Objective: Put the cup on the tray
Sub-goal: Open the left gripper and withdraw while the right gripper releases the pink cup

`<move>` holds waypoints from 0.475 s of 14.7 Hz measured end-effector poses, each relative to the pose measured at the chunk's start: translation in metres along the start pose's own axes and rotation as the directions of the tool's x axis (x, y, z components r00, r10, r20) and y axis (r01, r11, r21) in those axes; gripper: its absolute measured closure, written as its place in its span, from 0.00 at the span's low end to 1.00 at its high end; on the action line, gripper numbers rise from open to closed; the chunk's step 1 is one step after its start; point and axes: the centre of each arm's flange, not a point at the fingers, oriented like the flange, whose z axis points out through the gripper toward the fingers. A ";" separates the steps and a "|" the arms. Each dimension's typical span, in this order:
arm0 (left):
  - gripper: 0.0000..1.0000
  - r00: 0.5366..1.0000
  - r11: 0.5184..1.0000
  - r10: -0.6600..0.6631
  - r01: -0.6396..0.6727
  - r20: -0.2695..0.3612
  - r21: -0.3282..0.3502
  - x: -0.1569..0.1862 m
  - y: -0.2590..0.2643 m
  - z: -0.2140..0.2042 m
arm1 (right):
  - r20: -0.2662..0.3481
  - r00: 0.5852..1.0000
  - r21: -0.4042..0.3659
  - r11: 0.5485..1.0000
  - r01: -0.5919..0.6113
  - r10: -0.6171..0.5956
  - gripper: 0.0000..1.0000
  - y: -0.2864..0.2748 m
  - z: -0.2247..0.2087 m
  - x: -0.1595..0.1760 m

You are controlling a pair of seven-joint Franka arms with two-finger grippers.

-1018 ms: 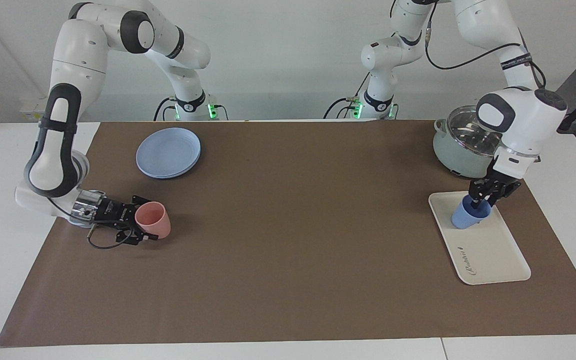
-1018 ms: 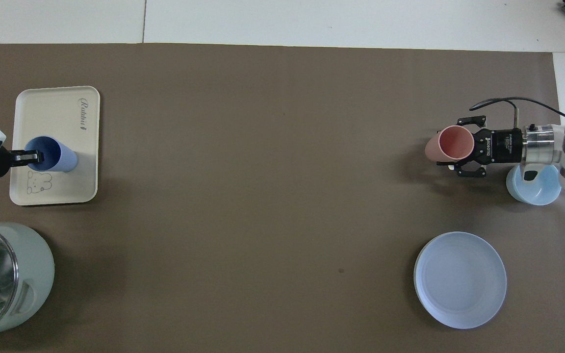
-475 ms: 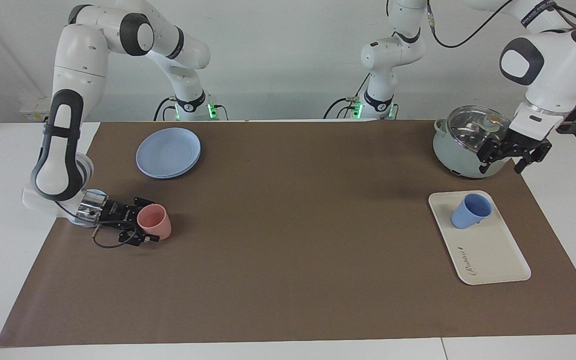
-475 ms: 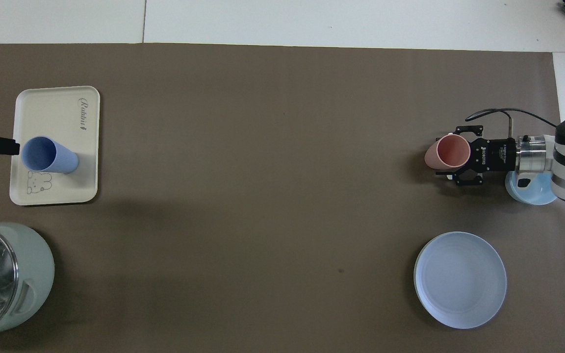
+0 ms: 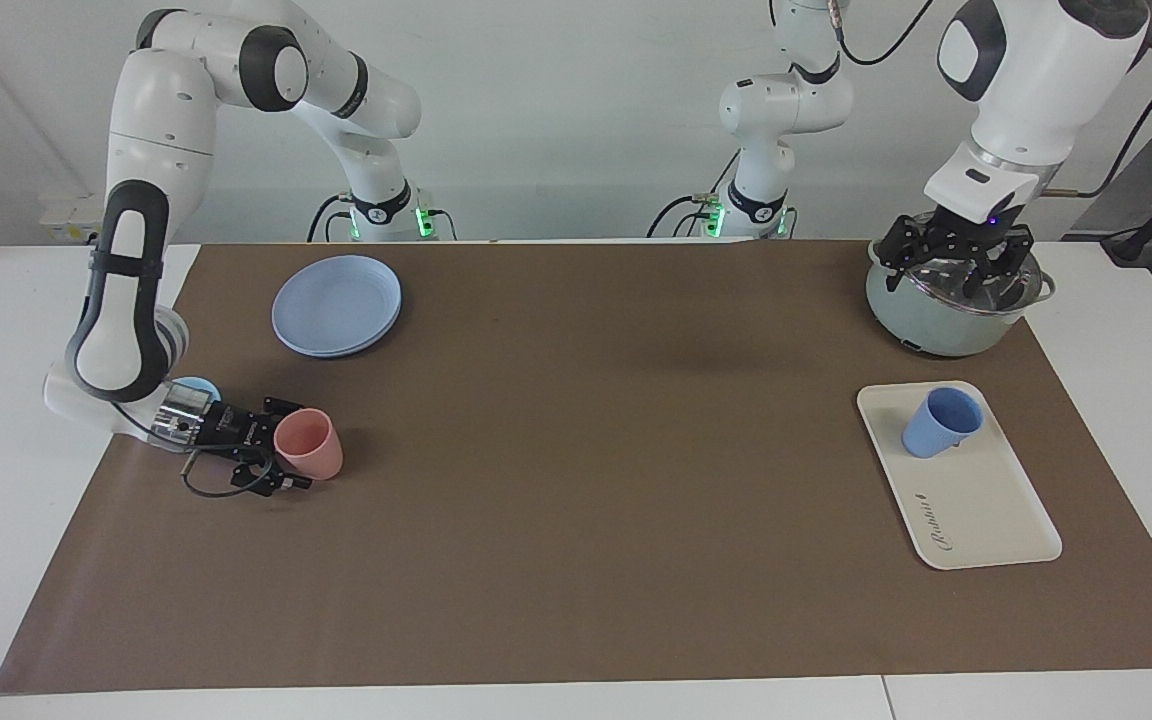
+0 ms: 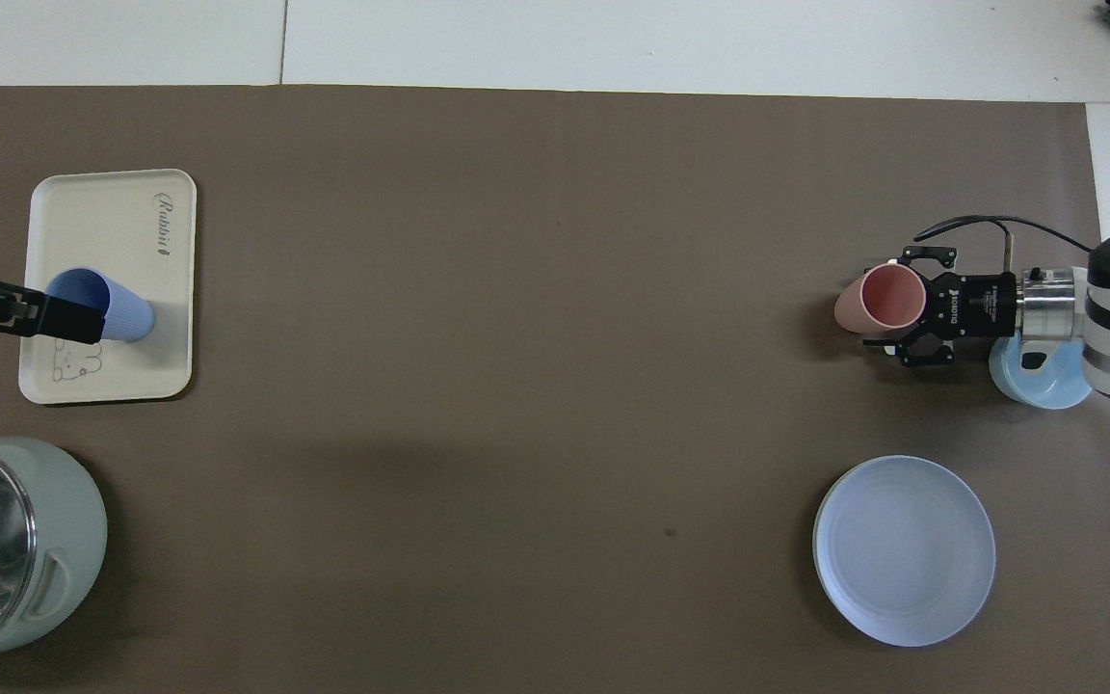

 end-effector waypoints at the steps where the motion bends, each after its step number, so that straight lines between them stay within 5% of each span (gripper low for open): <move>1: 0.00 1.000 1.000 -0.004 0.004 0.009 -0.002 -0.002 0.006 -0.012 | -0.005 1.000 0.002 1.000 0.004 -0.004 0.02 -0.001 -0.003 -0.002; 7: 0.00 0.999 0.999 -0.036 0.037 0.032 -0.039 -0.012 0.004 -0.038 | -0.096 0.993 -0.057 0.996 0.069 -0.074 0.03 -0.005 -0.030 -0.030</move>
